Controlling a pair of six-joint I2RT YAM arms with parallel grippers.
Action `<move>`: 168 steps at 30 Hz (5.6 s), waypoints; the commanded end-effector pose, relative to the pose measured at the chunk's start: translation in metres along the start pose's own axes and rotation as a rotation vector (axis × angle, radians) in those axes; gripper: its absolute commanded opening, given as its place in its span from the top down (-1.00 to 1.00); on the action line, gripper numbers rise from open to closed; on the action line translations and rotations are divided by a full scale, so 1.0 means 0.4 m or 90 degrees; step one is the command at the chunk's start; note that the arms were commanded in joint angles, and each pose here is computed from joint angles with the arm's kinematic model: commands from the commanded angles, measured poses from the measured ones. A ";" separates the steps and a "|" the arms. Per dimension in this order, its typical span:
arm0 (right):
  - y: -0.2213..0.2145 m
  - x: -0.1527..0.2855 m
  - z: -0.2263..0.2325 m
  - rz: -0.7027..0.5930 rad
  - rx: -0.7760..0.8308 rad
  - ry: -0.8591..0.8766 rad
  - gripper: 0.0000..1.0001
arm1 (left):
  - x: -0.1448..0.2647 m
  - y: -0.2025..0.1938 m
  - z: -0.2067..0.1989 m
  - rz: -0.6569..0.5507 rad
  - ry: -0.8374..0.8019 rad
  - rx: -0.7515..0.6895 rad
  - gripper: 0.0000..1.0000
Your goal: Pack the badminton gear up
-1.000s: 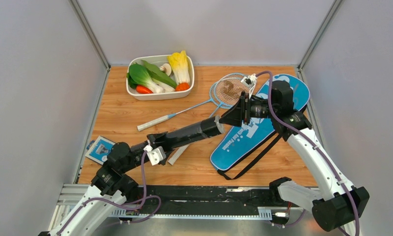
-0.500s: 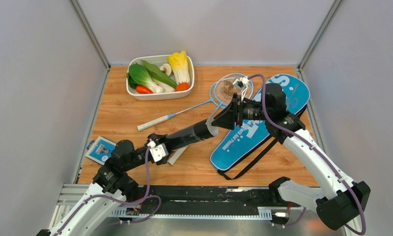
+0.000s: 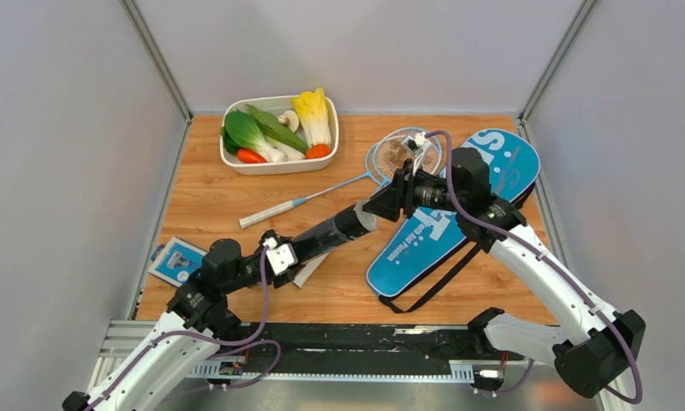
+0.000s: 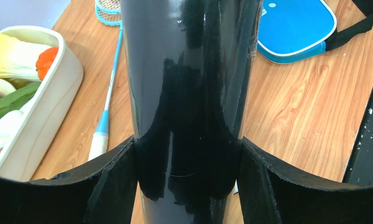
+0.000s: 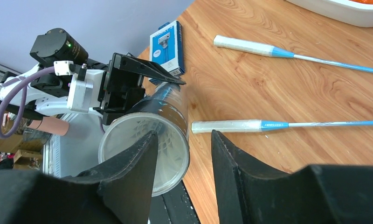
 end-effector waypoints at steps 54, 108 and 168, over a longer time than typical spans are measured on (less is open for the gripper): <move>-0.031 -0.065 0.034 0.070 -0.074 0.100 0.04 | 0.008 0.189 0.034 -0.197 -0.003 -0.091 0.31; 0.067 0.128 0.112 -0.203 0.049 -0.049 -1.00 | 0.127 0.166 0.378 0.053 0.688 0.452 -0.15; -0.142 0.092 -0.096 -0.134 -0.210 -0.371 -1.00 | -0.201 0.017 0.081 0.307 0.224 0.576 -0.62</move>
Point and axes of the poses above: each gripper's point midway between its finger pads, its own x axis back along the fingers, its own z axis along the line the jaws close on, y = z × x, the point moved 7 cm from there along x, back along the fingers, and after that the axes turned 5 degrees about x, right-handed, at the moved point
